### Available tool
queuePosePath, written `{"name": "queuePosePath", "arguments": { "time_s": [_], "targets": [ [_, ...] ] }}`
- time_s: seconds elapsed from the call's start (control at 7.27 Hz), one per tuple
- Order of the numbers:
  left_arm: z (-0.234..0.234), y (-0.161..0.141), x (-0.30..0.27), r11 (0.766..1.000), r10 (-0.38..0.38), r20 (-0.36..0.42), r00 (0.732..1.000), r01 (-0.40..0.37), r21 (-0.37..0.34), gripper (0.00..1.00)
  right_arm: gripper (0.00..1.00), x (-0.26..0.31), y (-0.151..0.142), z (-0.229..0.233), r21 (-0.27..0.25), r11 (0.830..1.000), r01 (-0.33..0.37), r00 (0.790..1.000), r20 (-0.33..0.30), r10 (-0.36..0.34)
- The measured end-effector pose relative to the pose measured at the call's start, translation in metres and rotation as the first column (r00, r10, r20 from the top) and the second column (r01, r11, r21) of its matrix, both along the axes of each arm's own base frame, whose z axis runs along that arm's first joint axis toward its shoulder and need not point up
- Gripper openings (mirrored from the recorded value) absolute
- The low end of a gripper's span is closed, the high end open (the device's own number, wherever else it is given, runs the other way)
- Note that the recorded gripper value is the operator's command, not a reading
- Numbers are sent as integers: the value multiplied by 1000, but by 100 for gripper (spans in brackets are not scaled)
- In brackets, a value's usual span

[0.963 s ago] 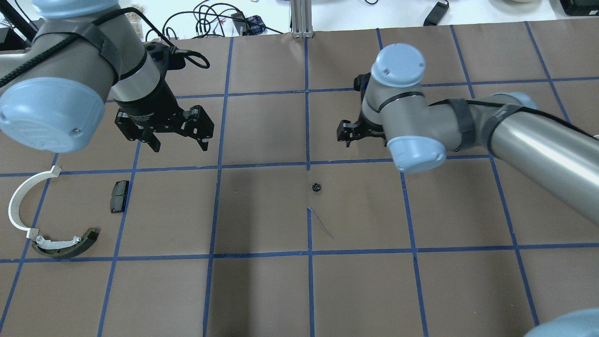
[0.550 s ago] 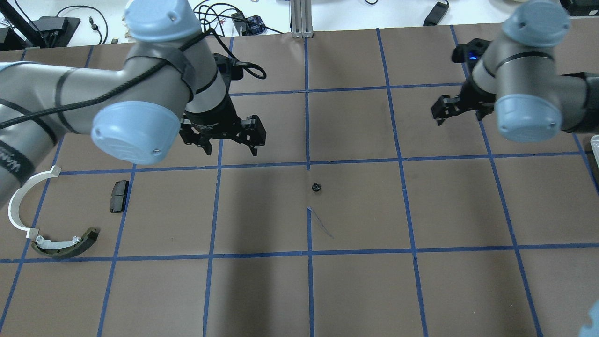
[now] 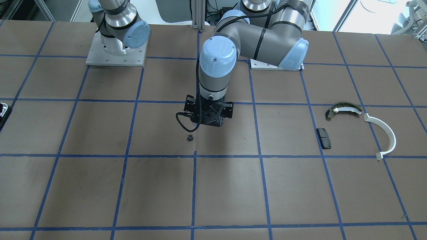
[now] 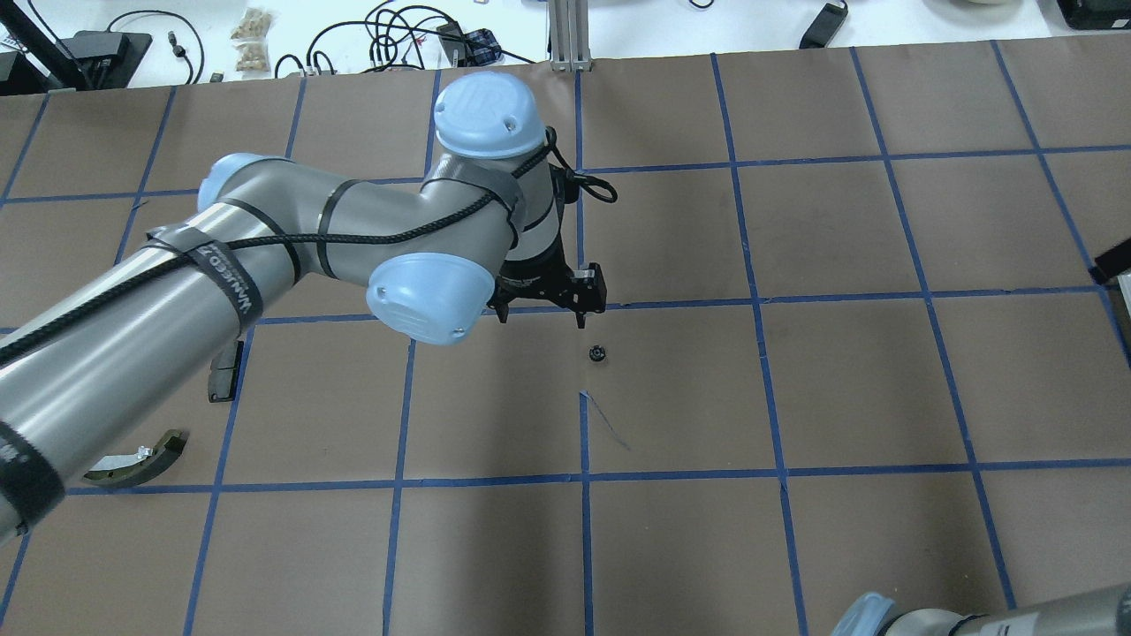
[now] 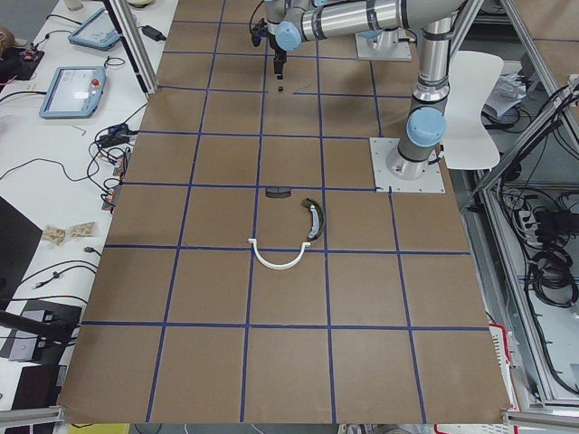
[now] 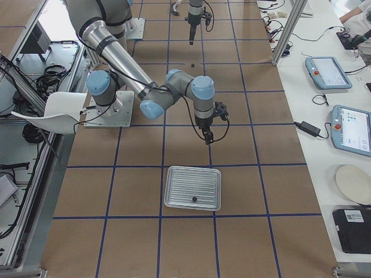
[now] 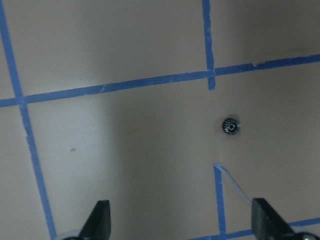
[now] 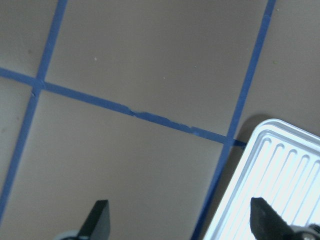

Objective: Place bearing gear from tray to pile

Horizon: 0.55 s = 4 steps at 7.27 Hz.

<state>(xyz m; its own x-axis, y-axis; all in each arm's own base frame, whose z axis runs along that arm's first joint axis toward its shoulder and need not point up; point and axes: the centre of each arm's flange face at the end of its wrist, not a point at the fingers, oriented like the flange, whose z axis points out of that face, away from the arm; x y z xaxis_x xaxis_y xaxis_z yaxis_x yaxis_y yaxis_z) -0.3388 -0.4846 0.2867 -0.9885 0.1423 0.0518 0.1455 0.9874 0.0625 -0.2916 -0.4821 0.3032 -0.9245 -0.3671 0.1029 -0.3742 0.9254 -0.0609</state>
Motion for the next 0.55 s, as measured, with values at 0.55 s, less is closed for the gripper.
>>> {"name": "queuePosePath", "arguments": {
  "time_s": [0.55],
  "targets": [
    [-72,2,-46,999,-35,-21,999,36,30,100,100,-137,33,-54,79,871,-484,874,12,485]
  ]
}}
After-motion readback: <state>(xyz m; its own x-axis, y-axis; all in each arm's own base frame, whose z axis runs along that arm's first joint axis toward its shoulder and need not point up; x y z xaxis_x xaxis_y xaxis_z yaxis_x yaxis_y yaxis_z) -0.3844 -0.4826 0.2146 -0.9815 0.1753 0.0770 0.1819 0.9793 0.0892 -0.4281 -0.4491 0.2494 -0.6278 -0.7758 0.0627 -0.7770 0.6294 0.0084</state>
